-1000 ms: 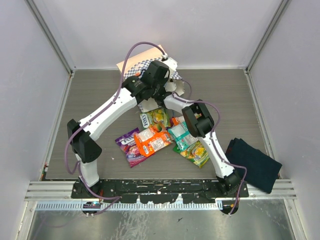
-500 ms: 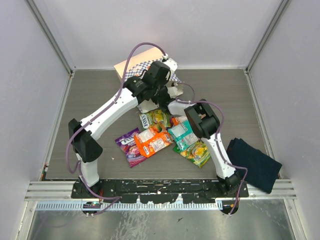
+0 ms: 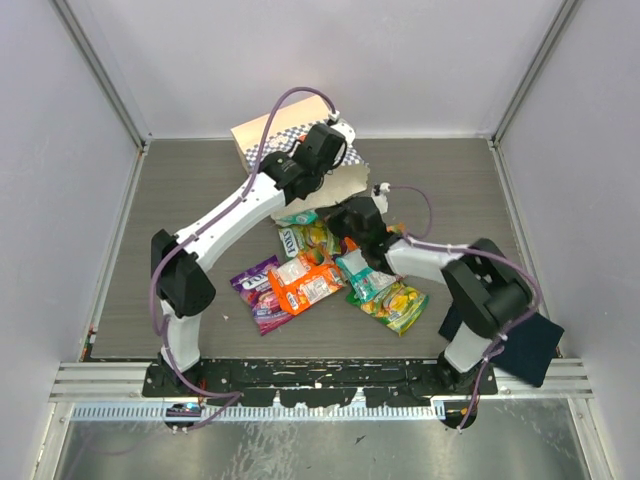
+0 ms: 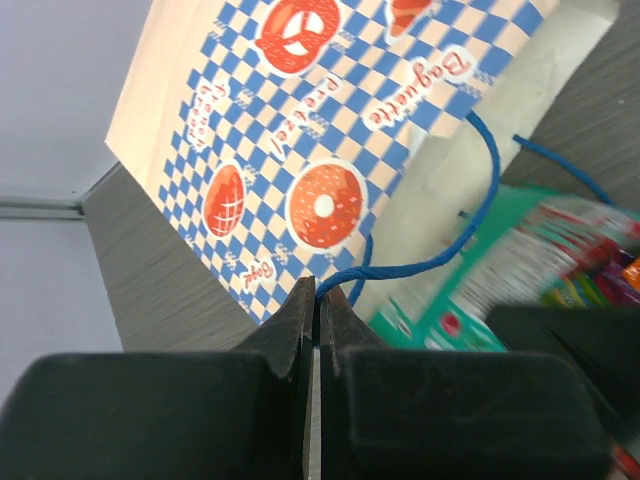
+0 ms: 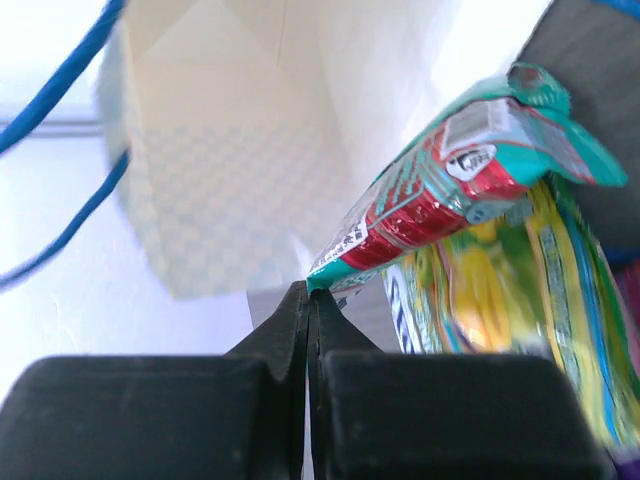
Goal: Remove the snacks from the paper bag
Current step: Take out the snack from the paper bag, then place the snack at the center of the board, then move the paper bag to the corner of the board.
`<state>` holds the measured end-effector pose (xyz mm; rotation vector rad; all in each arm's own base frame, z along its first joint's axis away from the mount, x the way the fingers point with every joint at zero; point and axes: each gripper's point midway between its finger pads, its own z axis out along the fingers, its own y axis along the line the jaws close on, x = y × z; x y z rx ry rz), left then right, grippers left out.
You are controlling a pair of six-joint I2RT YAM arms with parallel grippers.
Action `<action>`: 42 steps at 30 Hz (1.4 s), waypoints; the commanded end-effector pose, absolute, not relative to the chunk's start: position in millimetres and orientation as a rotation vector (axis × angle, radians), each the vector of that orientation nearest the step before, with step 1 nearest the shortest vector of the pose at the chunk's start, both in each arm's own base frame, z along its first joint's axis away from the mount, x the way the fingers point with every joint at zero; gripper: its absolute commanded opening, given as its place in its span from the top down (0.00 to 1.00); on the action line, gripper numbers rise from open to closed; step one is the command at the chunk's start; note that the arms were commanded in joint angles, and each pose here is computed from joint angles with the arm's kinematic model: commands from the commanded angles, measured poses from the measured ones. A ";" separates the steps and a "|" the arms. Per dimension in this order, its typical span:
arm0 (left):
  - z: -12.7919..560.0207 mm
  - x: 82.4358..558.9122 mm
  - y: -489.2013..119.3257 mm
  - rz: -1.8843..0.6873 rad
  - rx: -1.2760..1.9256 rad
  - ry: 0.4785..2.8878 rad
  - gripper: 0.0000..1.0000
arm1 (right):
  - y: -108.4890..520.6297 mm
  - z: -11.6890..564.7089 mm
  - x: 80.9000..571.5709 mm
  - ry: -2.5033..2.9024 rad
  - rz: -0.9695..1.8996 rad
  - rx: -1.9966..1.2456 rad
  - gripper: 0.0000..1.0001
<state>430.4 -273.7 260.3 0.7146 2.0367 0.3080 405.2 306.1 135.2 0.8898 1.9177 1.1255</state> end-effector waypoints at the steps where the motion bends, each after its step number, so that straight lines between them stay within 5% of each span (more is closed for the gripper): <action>1: 298.5 456.5 -255.9 0.376 0.584 1.946 1.00 | 298.0 195.5 366.6 1.829 1.201 0.745 0.99; 8: 316.8 482.4 -219.7 0.516 0.456 1.910 1.00 | 299.5 177.8 286.9 1.996 1.062 0.497 0.98; 9: 319.9 486.6 -211.3 0.540 0.433 1.904 1.00 | 296.5 174.7 277.8 2.010 1.044 0.460 0.88; 14: 337.1 500.4 -173.8 0.614 0.310 1.881 1.00 | 270.7 160.9 260.3 2.038 0.893 0.315 0.05; 15: 341.0 502.3 -167.1 0.622 0.288 1.875 1.00 | 262.5 164.2 262.1 2.021 0.847 0.310 0.01; 24: 386.5 515.7 -126.7 0.655 0.145 1.802 0.98 | 229.8 252.0 342.1 1.682 0.685 0.368 0.00; 33: 419.6 517.4 -74.9 0.720 0.019 1.758 0.97 | 302.1 212.0 452.6 1.906 0.711 -0.024 0.00; 42: 424.3 519.4 -50.4 0.735 -0.017 1.757 0.97 | 346.6 169.1 474.7 1.974 0.847 -0.238 0.03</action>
